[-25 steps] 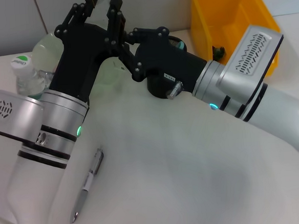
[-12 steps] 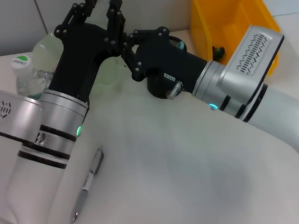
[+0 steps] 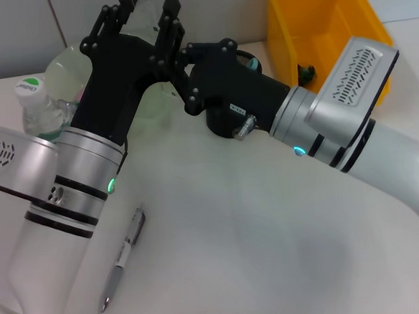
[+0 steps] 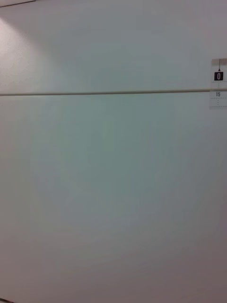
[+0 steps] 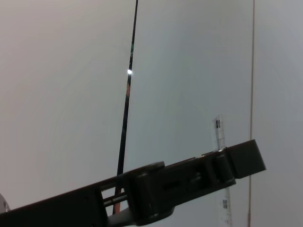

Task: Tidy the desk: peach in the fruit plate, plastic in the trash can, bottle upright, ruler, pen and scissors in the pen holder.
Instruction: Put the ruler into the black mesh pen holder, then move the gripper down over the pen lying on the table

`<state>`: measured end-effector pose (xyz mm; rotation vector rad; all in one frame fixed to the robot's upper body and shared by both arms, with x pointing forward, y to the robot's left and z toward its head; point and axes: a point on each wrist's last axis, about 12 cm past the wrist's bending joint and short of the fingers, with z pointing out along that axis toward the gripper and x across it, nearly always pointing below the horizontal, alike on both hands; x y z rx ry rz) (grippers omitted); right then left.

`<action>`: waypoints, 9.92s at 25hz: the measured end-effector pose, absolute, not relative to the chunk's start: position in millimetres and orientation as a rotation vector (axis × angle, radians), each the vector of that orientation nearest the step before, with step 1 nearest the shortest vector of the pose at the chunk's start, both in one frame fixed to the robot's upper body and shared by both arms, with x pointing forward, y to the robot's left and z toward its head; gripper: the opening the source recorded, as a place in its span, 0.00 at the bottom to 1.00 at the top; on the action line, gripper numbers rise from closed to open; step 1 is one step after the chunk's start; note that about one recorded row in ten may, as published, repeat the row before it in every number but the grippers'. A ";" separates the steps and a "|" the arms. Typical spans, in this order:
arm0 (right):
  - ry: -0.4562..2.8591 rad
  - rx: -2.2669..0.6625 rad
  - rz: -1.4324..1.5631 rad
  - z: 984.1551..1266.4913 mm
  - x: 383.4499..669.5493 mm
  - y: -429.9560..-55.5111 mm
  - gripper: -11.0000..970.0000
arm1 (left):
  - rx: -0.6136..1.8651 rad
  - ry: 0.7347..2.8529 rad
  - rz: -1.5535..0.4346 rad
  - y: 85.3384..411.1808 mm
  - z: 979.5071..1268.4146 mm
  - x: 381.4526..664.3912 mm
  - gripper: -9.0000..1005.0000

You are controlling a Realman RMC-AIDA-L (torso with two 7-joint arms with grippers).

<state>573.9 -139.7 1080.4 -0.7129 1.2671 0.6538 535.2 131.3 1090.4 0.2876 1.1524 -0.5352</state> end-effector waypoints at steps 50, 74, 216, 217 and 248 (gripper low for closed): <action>1.325 -0.531 0.640 1104.6 612.9 -197.6 0.02 | 0.986 1.641 -0.970 297.4 1089.1 525.8 0.79; 1.454 -0.516 0.478 1081.6 616.9 -185.1 0.02 | 0.830 1.746 -0.870 318.9 1072.5 514.4 0.79; 1.856 -1.239 0.990 1131.2 538.7 -319.1 0.79 | 1.177 2.821 -0.248 177.0 1178.8 582.2 0.78; 1.856 -1.239 0.990 1131.2 538.7 -319.1 0.79 | 1.168 2.826 -0.241 175.8 1178.1 582.1 0.78; 1.844 -1.275 0.932 1127.7 541.6 -315.2 0.78 | 0.835 3.001 -0.255 174.2 1144.9 593.7 0.76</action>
